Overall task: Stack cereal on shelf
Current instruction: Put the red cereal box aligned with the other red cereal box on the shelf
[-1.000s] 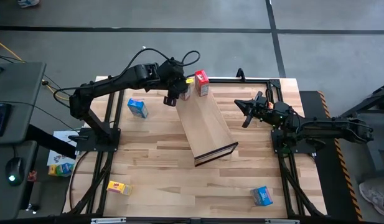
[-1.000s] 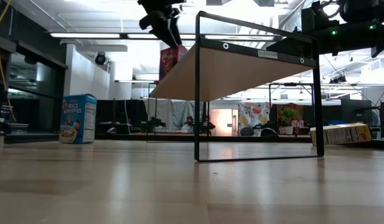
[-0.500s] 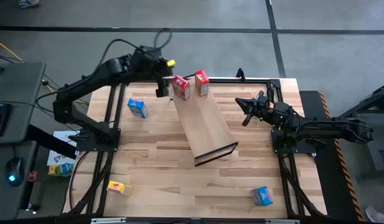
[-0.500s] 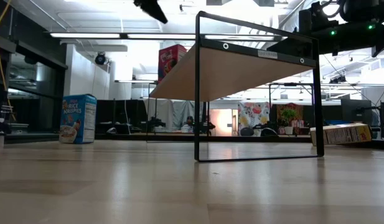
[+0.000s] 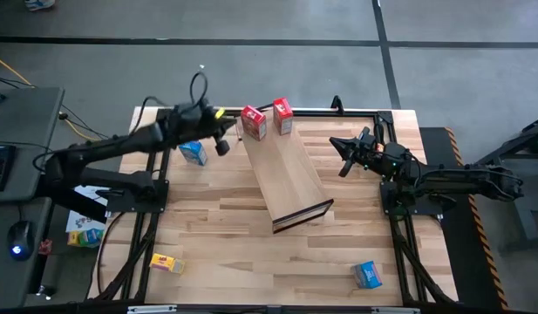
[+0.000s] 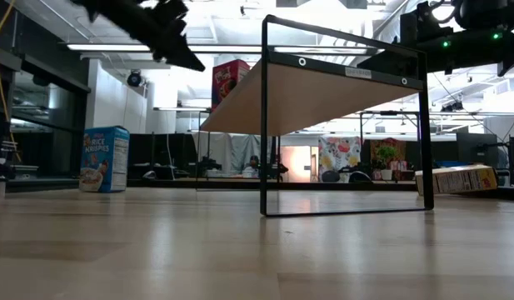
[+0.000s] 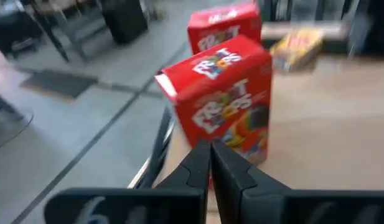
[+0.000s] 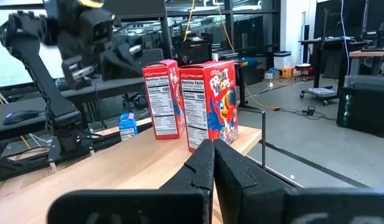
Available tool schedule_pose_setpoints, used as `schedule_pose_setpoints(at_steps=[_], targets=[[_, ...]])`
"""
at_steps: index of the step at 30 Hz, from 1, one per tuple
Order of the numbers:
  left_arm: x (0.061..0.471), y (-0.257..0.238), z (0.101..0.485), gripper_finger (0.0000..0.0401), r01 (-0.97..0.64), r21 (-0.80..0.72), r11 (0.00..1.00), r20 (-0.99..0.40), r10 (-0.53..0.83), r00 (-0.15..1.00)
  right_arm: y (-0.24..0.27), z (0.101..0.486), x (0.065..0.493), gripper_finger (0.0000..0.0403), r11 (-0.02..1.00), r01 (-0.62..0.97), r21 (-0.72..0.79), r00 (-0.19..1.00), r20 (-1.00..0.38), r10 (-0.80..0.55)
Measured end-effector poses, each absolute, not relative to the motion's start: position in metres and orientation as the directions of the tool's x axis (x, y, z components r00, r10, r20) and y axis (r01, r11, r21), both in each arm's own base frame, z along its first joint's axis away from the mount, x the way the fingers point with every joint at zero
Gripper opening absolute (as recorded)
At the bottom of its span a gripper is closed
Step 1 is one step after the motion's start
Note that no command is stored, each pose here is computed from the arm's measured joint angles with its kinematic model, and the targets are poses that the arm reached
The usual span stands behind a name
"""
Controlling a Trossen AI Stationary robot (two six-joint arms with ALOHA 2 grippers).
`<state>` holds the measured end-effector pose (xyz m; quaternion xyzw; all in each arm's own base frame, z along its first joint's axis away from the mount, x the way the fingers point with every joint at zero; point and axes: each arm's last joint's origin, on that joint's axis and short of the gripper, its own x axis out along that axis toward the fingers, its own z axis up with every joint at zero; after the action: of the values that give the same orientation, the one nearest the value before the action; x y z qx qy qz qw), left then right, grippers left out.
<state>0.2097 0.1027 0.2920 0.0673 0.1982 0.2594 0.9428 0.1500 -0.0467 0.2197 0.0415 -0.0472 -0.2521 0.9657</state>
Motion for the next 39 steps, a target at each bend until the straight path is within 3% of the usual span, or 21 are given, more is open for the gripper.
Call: schedule_pose_setpoints(at_steps=[4, 9, 13, 21, 31, 39], targets=[[0.207, 0.099, 0.257, 0.0002, -0.47, 0.129, 0.873, -0.257, 0.488, 0.834, -0.047, 0.22, 0.15, 0.0, 0.869, 0.482, 0.108, 0.868, 0.072, -0.491], [0.211, 0.1, 0.239, 0.0, -0.476, 0.072, 0.877, -0.229, 0.479, 0.848, -0.047, 0.22, 0.15, 0.0, 0.868, 0.484, 0.111, 0.867, 0.072, -0.493], [0.219, 0.103, 0.237, 0.0, -0.459, 0.062, 0.886, -0.18, 0.462, 0.868, -0.047, 0.22, 0.15, 0.0, 0.868, 0.484, 0.111, 0.867, 0.072, -0.493], [0.231, 0.111, 0.218, 0.0, -0.462, 0.04, 0.886, -0.233, 0.458, 0.858, -0.047, 0.22, 0.15, 0.0, 0.868, 0.483, 0.115, 0.867, 0.073, -0.493], [0.227, 0.12, 0.217, 0.0, -0.547, 0.063, 0.835, -0.231, 0.545, 0.806, -0.047, 0.22, 0.15, 0.0, 0.87, 0.48, 0.115, 0.869, 0.073, -0.489], [0.223, 0.13, 0.22, 0.0, -0.585, 0.061, 0.809, -0.202, 0.584, 0.787, -0.047, 0.226, 0.152, 0.0, 0.862, 0.455, 0.223, 0.859, 0.145, -0.491]])
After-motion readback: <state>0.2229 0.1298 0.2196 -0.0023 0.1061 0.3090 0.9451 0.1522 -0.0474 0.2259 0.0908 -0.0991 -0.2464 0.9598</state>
